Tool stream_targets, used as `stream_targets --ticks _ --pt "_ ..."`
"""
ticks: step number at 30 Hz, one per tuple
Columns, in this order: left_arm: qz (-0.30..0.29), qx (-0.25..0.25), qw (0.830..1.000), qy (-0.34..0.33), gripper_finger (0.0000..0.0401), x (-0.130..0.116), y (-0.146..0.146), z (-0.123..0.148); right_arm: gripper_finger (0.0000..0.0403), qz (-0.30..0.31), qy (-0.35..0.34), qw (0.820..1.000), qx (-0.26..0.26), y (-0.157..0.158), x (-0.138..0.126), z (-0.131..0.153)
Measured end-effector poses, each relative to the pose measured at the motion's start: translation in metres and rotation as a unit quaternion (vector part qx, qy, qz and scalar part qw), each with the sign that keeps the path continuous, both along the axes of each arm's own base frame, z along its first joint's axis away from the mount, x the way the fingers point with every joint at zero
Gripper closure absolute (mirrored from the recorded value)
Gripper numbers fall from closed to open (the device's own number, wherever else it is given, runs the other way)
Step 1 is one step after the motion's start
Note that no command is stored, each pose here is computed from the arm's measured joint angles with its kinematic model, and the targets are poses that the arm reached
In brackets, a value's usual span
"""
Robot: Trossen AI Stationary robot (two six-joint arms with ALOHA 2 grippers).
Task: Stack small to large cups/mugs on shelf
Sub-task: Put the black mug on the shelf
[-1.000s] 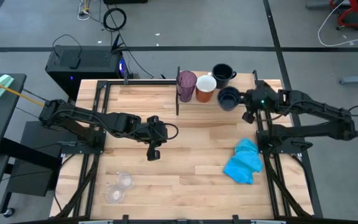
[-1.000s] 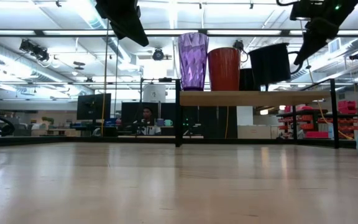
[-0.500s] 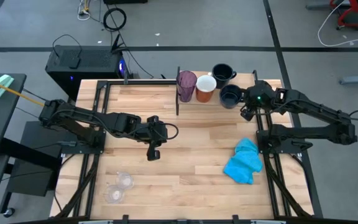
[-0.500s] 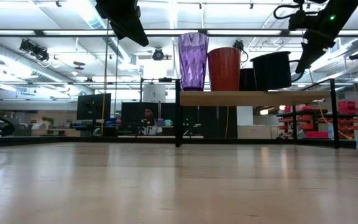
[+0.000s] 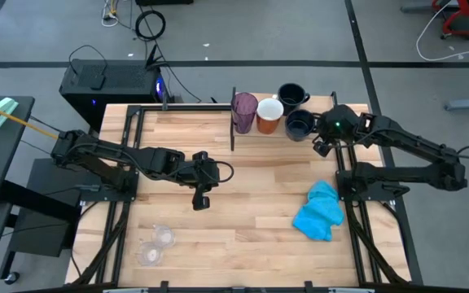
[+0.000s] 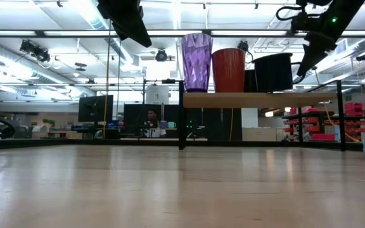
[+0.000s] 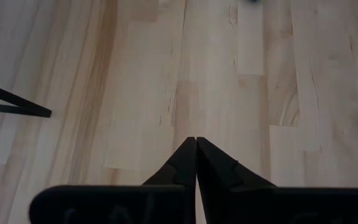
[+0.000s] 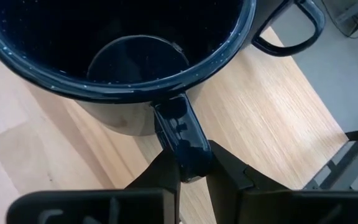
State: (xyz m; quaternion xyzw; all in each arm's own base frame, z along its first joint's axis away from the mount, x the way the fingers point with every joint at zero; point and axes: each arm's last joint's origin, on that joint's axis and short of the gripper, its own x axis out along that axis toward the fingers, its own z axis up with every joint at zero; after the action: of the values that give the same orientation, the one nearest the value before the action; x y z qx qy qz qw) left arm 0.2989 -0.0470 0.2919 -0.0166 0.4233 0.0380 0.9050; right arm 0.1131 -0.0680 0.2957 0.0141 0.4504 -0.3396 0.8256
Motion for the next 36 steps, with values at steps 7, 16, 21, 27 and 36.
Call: stream_targets --ticks 7,16,21,27,36 --pt "0.0 0.0 1.0 0.0 0.0383 0.0 0.0 0.0 0.0345 0.009 -0.016 1.0 0.024 -0.007 -0.002 0.0" --pt "0.0 0.0 1.0 0.0 0.0385 0.0 0.0 0.0 0.0346 0.005 -0.032 0.998 0.049 -0.016 -0.008 0.0" --pt "0.0 0.0 1.0 0.0 0.0388 0.0 0.0 0.0 0.0346 0.003 -0.041 0.997 0.071 -0.023 -0.008 -0.002" --pt "0.0 0.0 1.0 0.0 0.0381 0.0 0.0 0.0 0.0346 0.0 -0.038 0.995 0.087 -0.03 -0.006 -0.006" --pt "0.0 0.0 1.0 0.0 0.039 0.0 0.0 0.0 0.0346 0.009 -0.047 0.995 0.091 -0.031 -0.004 -0.006"
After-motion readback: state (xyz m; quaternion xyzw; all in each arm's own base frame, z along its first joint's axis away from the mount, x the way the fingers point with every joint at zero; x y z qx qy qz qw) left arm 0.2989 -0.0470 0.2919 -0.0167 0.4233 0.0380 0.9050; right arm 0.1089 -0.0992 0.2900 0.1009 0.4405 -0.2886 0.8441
